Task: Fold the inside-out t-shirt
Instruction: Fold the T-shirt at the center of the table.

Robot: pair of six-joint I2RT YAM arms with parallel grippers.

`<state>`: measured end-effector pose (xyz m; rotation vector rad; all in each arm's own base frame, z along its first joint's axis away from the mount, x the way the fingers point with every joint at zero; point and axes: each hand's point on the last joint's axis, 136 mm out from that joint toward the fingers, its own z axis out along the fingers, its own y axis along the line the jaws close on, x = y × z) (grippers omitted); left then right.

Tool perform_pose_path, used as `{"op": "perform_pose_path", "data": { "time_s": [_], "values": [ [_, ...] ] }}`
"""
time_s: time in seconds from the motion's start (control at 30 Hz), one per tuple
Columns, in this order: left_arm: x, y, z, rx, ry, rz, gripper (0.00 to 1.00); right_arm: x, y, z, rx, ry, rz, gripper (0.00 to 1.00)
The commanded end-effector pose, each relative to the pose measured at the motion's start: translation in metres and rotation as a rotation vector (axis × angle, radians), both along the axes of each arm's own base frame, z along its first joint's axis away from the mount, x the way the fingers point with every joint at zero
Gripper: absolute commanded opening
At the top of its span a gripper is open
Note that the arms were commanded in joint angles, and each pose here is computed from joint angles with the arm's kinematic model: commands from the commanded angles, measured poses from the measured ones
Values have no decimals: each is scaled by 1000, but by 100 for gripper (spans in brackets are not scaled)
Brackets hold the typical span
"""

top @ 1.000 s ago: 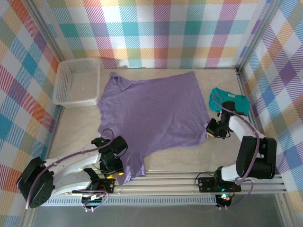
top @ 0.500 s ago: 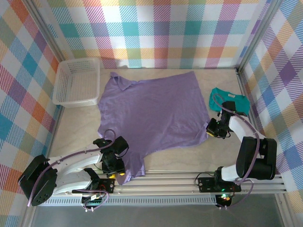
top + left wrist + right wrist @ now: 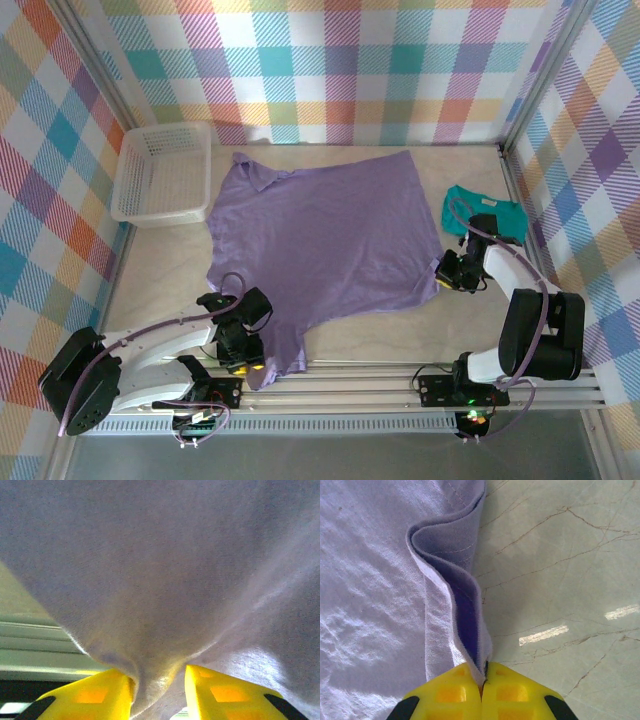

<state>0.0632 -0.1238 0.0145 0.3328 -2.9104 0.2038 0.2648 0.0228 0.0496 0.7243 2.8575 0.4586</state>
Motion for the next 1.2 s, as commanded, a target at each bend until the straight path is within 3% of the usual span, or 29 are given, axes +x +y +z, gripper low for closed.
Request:
{"op": "perform_pose_path", "data": {
  "time_s": [0.0,0.3,0.67,1.17],
  "values": [
    [-8,2,-7,4,25,-22,31,7,3,7,11,-31,27,1],
    [-12,11,-5,44,34,-37,29,6,2,8,9,-33,27,1],
    [-2,6,4,10,-27,-22,0,10,2,16,4,-60,27,1],
    [110,16,107,-176,-383,199,0,55,9,72,48,-207,75,3]
  ]
}}
